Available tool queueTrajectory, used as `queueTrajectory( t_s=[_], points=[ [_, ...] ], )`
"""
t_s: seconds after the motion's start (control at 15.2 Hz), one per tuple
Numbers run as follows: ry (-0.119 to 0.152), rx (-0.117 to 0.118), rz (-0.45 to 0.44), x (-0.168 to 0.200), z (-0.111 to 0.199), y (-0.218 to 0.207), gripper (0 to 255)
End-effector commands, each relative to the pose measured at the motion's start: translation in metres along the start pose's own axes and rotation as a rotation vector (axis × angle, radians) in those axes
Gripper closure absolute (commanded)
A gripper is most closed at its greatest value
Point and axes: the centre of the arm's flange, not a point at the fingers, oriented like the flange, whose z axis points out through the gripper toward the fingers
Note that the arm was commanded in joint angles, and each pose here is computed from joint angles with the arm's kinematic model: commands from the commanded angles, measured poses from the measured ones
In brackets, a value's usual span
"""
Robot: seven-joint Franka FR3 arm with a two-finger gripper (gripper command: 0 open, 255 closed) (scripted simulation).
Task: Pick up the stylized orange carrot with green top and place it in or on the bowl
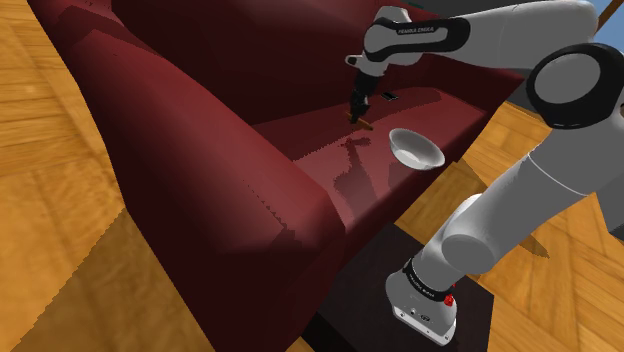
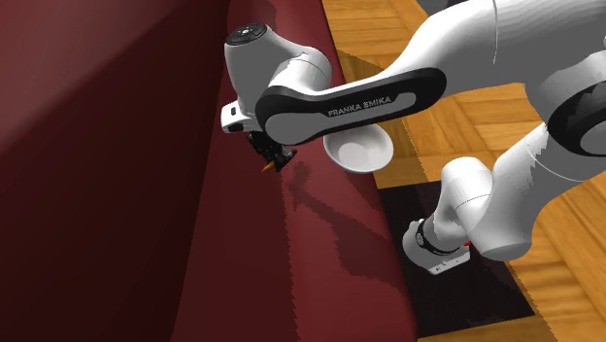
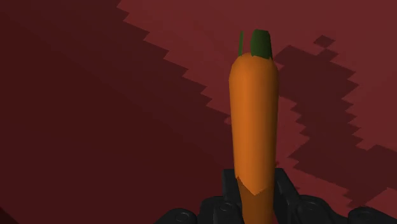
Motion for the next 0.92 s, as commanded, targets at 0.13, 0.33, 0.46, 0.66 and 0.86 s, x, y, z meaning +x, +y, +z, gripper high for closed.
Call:
queueTrajectory(
  t_s=[0.13,0.33,0.46,0.66,0.86],
  points=[
    [0.0,0.0,0.0,0.0,-0.021,-0.001,255],
    [0.0,0.0,0.0,-0.001,-0.037,-0.002,255],
    [0.0,0.0,0.0,-0.001,-0.047,-0.002,255],
    [0.0,0.0,0.0,-0.001,-0.063,-0.003,255],
    [0.0,0.0,0.0,-0.001,-0.079,-0.003,255]
  ],
)
